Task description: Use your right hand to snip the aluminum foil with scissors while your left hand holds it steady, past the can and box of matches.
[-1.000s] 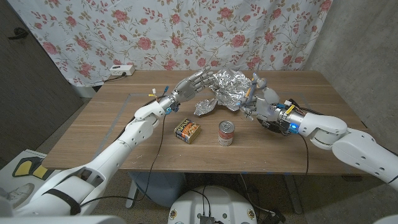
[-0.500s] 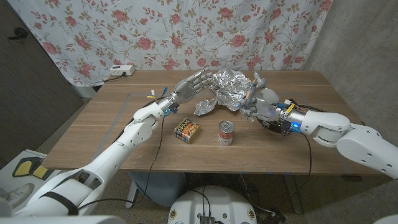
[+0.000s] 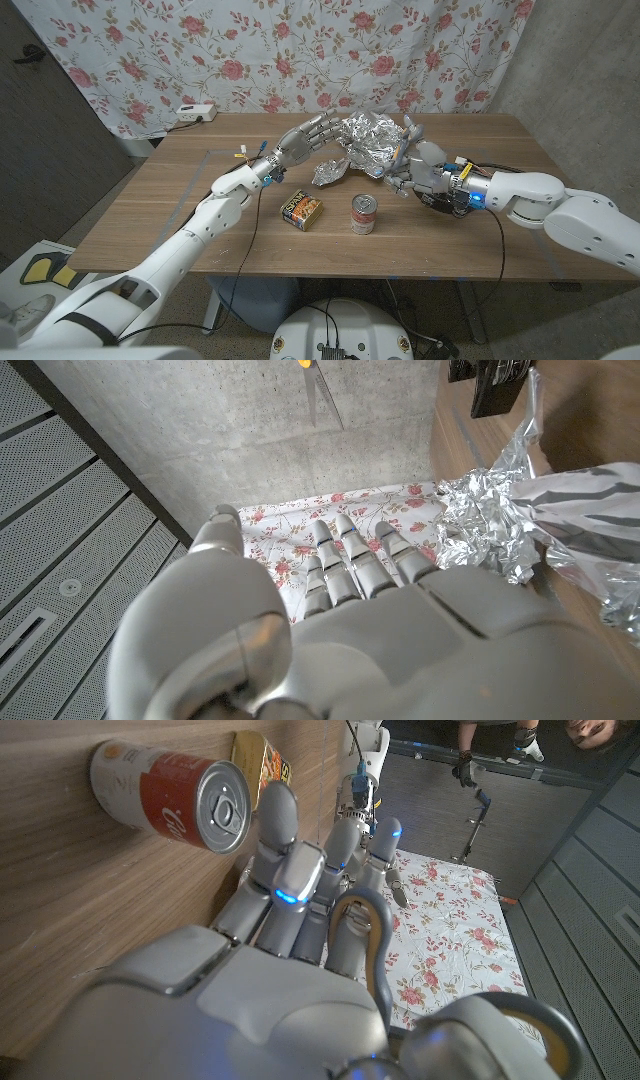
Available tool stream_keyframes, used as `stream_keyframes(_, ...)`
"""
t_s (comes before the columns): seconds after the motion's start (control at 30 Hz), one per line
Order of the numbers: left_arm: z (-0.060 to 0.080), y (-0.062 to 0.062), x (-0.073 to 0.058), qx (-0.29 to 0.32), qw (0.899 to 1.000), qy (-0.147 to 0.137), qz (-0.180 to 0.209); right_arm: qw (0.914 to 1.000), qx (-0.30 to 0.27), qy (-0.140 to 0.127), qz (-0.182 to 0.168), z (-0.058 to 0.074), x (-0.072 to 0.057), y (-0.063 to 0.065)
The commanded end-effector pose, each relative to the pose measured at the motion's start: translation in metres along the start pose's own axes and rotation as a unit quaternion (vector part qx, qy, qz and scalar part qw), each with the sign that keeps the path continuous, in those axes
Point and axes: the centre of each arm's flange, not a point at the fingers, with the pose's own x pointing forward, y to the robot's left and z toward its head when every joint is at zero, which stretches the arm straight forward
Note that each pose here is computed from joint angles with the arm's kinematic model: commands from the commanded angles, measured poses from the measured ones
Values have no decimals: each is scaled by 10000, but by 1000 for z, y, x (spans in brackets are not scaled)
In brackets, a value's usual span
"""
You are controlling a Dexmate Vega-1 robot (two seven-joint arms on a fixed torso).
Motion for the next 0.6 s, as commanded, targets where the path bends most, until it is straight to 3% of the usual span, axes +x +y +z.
stream_keyframes(0.03,2,2,-5,110,9997,111,163,9999,-10,12,143,0,0,-1)
stream_keyframes(0.6,7,11,-18,177,9989,187,400,9995,-70,87,297,1,2,0)
